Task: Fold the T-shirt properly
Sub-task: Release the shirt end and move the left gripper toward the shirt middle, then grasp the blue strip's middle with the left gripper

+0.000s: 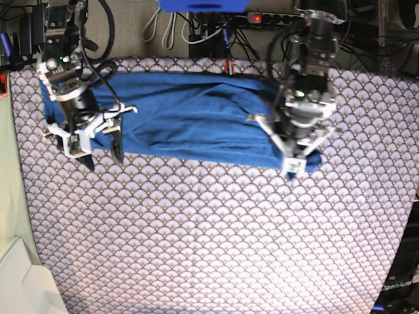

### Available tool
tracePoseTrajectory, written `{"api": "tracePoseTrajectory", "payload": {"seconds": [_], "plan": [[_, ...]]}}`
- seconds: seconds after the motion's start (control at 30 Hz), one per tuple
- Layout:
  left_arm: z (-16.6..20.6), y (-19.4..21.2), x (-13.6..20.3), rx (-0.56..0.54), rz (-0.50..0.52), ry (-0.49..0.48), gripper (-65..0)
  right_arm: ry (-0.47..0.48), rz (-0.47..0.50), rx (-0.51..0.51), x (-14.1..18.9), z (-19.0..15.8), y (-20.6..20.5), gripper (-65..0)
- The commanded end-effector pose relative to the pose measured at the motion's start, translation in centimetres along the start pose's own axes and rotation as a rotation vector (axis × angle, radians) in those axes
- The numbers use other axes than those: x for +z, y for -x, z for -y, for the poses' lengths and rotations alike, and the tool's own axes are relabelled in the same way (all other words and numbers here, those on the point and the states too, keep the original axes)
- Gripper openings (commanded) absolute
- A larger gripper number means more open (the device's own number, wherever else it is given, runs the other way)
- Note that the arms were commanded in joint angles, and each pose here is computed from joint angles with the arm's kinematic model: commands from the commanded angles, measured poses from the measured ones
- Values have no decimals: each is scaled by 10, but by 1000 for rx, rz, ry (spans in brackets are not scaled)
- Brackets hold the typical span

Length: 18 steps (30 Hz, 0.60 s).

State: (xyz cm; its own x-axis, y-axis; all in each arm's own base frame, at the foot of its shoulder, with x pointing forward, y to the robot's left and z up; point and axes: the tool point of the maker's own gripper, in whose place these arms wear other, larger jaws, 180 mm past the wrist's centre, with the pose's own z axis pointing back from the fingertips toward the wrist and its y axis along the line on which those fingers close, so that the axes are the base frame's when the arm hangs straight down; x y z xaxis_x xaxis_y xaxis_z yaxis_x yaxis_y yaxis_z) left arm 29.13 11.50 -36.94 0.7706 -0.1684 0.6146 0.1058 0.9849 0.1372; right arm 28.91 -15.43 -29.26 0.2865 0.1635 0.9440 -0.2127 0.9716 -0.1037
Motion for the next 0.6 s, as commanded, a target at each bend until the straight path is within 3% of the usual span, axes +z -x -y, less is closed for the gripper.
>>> {"api": "tracePoseTrajectory", "payload": {"seconds": [0.0,0.27,0.43,0.57], "plan": [[7,-14,3,0,43,11,-647,26,59,8,2,11,-16,-281],[70,-14,2,-169,40,2,-647,93,90,21,4,36,-28,-281],[120,-11,7,-253,41,73,-647,93,92,22,4,36,-29,-281],[140,-18,11,-274,62,110,-647,92,90,22,4,36,-28,-281]]}}
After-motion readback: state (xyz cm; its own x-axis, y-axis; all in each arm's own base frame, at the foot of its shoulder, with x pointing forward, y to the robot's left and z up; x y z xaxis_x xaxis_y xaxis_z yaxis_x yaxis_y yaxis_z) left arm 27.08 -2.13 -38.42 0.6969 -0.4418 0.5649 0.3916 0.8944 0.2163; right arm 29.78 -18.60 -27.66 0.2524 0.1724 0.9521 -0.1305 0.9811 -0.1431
